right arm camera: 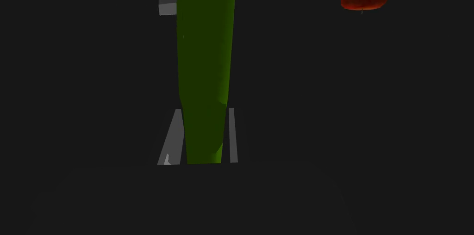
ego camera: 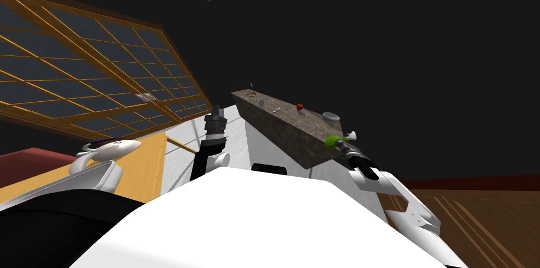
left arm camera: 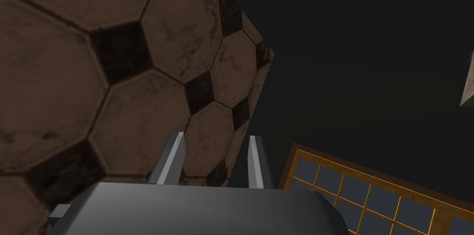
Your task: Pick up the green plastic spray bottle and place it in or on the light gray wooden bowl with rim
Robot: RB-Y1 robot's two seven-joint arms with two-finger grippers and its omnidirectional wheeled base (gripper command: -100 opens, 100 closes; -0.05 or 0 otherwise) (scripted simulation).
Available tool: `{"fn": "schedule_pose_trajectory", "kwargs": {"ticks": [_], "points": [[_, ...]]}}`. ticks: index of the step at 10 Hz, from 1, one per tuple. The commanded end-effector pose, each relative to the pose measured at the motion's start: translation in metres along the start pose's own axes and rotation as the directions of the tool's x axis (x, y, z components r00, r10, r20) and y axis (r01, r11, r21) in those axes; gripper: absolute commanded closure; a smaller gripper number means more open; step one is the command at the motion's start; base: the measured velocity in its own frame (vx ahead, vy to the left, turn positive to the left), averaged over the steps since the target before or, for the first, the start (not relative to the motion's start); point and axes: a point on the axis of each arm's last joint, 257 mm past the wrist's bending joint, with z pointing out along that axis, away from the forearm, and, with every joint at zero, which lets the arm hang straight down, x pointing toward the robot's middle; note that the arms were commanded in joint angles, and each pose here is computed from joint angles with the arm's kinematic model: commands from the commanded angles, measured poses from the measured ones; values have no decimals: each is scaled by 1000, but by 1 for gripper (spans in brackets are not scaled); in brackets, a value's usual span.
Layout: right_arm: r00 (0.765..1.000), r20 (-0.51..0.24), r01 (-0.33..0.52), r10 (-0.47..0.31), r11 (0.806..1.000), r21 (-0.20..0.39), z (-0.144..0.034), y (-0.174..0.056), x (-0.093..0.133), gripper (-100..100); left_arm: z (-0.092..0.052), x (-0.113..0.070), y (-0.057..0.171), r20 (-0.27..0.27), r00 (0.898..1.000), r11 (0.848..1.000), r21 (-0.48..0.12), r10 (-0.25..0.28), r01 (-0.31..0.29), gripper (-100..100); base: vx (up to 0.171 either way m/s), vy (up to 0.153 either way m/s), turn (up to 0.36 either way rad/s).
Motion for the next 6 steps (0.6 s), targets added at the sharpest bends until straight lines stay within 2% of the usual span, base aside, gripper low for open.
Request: {"fn": "schedule_pose_trajectory", "kwargs": {"ticks": [1,2,4,5,6], "points": [[1000,-15,8,-7,999,46,8,-19,-9,100,0,0,0,0,1000,1000,0,0,0,0,-49,-136,286],[1000,-21,8,-7,998,56,8,-22,-8,100,0,0,0,0,1000,1000,0,0,0,0,-33,-118,153],[999,-34,17,-13,992,125,17,-51,-23,100,0,0,0,0,1000,1000,0,0,0,0,-17,-111,224],[999,-38,17,-12,991,132,16,-53,-22,100,0,0,0,0,1000,1000,0,0,0,0,-14,-113,141],[999,-43,20,-13,985,172,20,-70,-30,100,0,0,0,0,1000,1000,0,0,0,0,3,-99,203]]}}
